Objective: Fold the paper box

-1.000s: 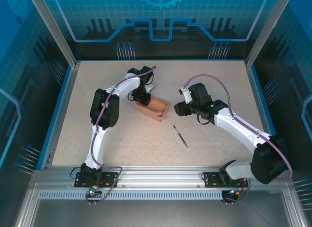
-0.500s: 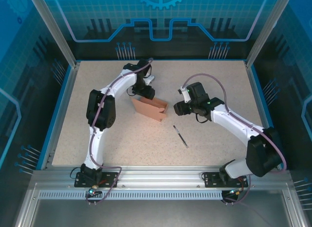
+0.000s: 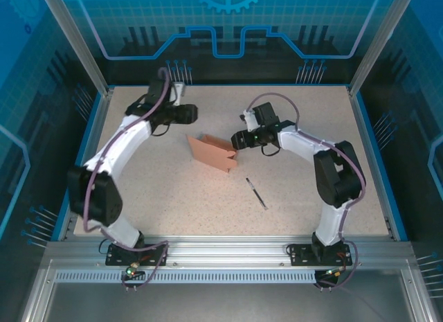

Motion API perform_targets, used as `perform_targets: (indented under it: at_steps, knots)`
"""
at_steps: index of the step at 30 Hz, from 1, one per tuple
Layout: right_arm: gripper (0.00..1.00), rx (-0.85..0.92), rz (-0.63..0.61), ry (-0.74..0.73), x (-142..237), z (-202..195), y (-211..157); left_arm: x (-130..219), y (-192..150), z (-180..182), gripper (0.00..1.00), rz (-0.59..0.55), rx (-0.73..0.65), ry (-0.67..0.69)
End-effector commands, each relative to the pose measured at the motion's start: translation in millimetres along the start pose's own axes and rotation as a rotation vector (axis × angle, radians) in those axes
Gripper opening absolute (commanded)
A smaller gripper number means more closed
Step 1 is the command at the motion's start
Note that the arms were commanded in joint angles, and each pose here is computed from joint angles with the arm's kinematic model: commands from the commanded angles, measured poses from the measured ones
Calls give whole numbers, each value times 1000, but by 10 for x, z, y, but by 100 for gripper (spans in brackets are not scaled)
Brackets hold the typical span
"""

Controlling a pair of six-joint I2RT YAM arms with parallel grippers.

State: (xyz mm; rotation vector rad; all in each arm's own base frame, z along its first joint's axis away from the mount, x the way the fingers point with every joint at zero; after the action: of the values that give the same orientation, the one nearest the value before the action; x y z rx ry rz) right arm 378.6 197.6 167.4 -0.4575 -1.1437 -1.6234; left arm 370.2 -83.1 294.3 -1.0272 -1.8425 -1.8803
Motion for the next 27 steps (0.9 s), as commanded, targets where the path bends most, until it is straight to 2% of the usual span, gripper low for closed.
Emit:
perform_targets:
  at_steps: [1, 3, 7, 14, 20, 27]
  knots:
    - [65, -19, 56, 104, -160, 84, 63, 241, -133, 228, 69, -158, 166, 88]
    - [65, -28, 88, 114, -258, 67, 52, 345, -355, 304, 69, -163, 221, 116]
    - [65, -42, 125, 146, -327, 57, 16, 392, -819, 326, 67, -100, 272, 159]
    - [64, -80, 170, 235, -284, 73, -153, 98, -1440, 175, 63, 11, 429, -9]
    - [64, -128, 191, 314, -244, 130, -352, -201, -1651, 8, 63, 98, 437, -76]
    - [65, -134, 192, 372, -169, 272, -529, -465, -1701, -14, 62, 121, 471, -119]
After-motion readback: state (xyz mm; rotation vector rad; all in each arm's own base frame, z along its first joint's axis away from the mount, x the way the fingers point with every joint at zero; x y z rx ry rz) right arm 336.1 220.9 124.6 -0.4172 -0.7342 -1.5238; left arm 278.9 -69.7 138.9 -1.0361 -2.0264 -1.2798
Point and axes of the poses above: each hand's point on the last joint's axis, 136 mm out from that joint toward the fingers, its own x axis back along the fingers, its own z axis along the line the jaws close on, y = z × x, the point moved 10 cm from there along x, back along the fingers, and after that the axes turned 13 degrees about -x, right-handed, at the moved point
